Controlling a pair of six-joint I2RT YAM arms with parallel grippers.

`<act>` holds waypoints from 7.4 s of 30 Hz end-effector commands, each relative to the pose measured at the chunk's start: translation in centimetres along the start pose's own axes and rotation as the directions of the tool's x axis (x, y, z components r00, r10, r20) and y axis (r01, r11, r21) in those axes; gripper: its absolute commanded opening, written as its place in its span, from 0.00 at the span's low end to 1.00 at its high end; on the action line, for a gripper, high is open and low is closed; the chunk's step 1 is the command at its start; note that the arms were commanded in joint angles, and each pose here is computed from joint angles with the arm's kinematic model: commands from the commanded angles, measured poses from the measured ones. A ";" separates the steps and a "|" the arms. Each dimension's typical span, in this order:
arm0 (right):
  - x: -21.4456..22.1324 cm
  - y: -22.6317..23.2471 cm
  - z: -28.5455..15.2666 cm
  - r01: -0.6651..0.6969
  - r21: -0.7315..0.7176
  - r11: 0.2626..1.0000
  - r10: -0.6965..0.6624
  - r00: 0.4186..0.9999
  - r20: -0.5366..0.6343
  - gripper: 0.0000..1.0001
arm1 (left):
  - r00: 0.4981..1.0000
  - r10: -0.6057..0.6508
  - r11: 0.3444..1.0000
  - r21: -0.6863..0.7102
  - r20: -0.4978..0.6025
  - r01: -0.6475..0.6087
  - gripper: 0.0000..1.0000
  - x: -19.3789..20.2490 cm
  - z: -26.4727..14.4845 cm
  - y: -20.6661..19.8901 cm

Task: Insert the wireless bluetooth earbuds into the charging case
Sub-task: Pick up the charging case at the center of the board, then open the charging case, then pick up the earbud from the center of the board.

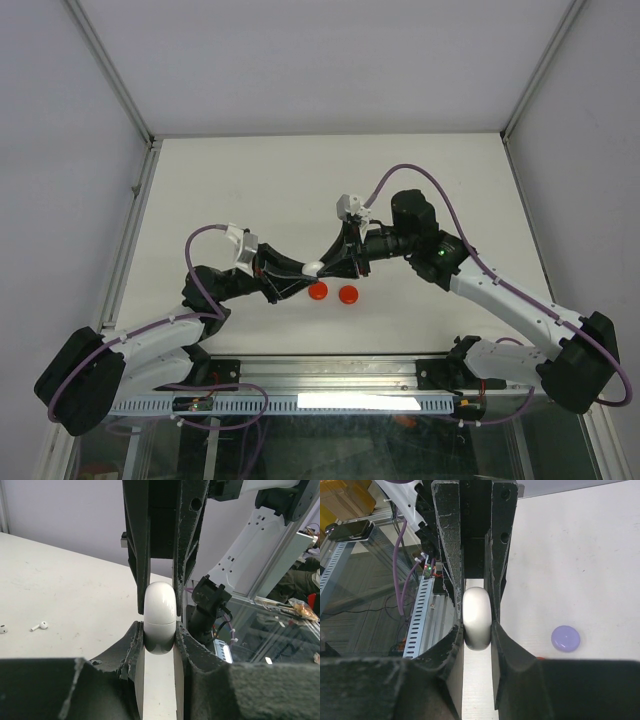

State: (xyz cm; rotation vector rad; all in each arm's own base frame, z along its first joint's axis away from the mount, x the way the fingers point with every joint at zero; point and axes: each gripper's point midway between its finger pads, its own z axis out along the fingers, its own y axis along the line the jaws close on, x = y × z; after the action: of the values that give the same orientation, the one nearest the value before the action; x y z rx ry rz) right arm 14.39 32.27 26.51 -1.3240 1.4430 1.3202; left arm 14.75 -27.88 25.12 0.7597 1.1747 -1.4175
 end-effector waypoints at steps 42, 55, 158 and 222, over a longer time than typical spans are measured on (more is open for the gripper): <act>-2.3 -7.5 -2.2 -0.073 0.396 0.915 0.057 0.997 0.050 0.56 | 0.998 0.060 0.965 -0.255 -0.012 -0.061 0.00 1.1 -1.7 4.4; 6.4 -20.8 -9.4 -0.267 0.844 0.465 0.365 0.926 0.092 0.56 | 0.998 -0.060 0.858 -0.512 -0.012 0.045 0.00 4.3 -4.5 9.2; 16.3 -18.8 -8.3 0.032 0.919 0.392 0.560 0.785 -0.266 0.43 | 0.996 -0.080 0.784 -0.619 -0.029 0.045 0.00 3.2 -6.4 10.7; 3.2 -15.5 -4.3 -0.254 0.759 0.600 0.357 0.934 0.031 0.10 | 0.994 0.092 0.896 -0.440 0.060 -0.056 0.00 -0.1 -4.2 7.8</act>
State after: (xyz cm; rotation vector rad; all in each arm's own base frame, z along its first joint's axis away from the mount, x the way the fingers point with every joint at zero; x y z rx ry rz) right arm 29.90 26.43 14.52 -0.5726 2.3277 0.4634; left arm 22.31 -23.19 19.18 0.3593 1.4871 -1.0432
